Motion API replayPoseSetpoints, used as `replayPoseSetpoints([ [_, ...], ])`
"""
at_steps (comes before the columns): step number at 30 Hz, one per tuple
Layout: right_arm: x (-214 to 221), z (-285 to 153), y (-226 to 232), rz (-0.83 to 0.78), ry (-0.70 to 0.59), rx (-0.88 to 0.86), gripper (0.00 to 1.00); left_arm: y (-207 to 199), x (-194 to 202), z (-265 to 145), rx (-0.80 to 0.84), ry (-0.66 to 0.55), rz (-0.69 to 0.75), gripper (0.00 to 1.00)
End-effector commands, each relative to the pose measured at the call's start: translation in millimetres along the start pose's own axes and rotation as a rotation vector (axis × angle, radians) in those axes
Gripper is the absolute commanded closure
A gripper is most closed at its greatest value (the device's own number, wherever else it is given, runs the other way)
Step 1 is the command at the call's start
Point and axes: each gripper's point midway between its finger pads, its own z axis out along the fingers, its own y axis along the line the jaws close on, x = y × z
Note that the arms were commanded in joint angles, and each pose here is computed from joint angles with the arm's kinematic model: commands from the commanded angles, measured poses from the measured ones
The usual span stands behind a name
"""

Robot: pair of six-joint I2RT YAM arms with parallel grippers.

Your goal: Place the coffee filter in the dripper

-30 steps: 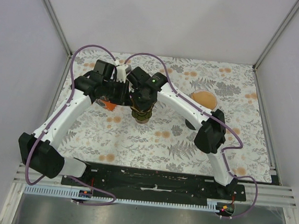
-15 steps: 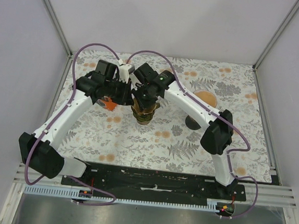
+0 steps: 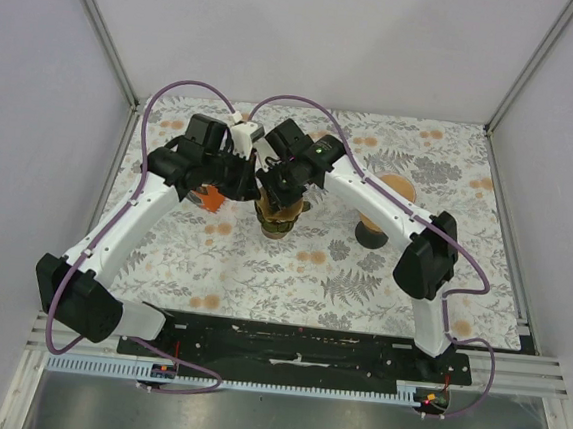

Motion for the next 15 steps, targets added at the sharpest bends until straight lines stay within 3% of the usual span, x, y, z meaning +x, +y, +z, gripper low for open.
replayPoseSetpoints([
  [1, -51.2, -68.0, 25.7, -0.104, -0.262, -0.080, 0.86, 21.2, 13.9, 0.9, -0.092, 0.059, -0.104, 0.91],
  [5, -47.9, -66.7, 24.6, -0.039, -0.244, -0.108, 1.00, 20.9, 11.3, 0.3, -0.094, 0.053, -0.106, 0.91],
  [15, -51.7, -64.3, 13.5, 0.229, -0.207, -0.140, 1.00, 20.0, 10.9, 1.0, -0.088, 0.052, -0.100, 0.92],
])
